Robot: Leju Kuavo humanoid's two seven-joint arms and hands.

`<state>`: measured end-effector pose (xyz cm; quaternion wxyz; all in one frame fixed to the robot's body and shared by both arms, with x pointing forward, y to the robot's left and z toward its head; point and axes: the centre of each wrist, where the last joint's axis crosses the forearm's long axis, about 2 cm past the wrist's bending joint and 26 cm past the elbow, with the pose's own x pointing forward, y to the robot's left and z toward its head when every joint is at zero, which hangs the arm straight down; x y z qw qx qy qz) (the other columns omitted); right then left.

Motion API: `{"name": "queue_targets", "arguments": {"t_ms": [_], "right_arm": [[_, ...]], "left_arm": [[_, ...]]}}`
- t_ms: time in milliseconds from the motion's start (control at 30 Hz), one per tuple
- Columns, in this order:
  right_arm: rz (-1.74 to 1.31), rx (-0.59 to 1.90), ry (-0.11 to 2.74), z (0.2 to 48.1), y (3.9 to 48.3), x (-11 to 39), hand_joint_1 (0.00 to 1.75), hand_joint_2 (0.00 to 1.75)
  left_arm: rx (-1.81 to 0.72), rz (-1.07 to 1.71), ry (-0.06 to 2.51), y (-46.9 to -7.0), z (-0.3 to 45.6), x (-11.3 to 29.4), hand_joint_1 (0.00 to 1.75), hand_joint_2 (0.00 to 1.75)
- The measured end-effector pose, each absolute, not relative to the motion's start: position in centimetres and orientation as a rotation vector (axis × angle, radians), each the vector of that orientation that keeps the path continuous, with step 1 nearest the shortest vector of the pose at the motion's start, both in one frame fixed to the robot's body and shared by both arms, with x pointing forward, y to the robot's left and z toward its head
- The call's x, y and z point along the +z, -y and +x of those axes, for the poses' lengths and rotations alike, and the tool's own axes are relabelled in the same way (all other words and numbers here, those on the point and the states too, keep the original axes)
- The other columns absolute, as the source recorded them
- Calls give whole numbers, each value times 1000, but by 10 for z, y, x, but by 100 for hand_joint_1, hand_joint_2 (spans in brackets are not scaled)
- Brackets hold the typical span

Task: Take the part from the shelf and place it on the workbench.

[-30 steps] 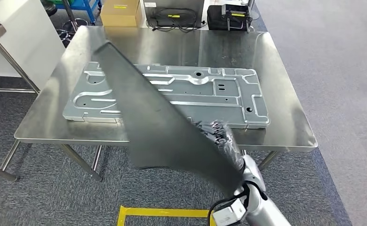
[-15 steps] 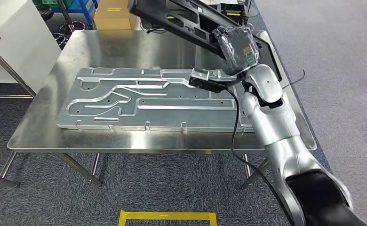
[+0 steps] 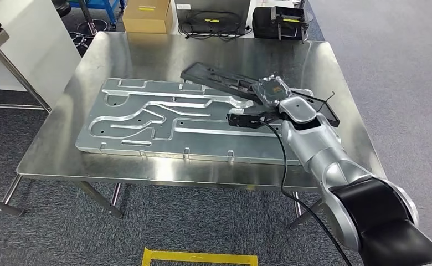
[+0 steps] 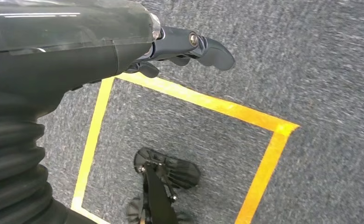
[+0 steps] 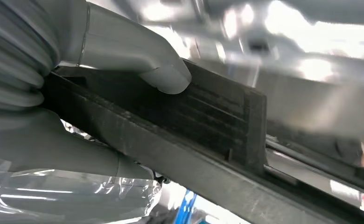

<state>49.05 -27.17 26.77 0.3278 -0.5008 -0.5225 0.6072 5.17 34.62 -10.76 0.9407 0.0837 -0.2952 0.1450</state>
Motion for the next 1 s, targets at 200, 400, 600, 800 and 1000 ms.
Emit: {"name": "queue_targets", "arguments": {"t_ms": [200, 400, 600, 800, 1000], "right_arm": [[-1262, 1626, 1292, 485, 282, 242, 166, 175], [-1241, 1644, 1257, 483, 285, 234, 166, 175], [-1242, 1649, 1250, 479, 286, 222, 166, 175], [-1265, 1653, 1269, 466, 292, 193, 41, 44], [-1270, 1662, 1353, 456, 294, 177, 0, 0]], "left_arm": [[294, 169, 611, -347, 52, -108, 0, 175], [293, 169, 611, -347, 52, -108, 0, 175], [268, 168, 629, -350, 52, -107, 0, 175], [223, 164, 645, -352, 53, -107, 0, 175], [196, 179, 646, -352, 53, -107, 0, 0]]}}
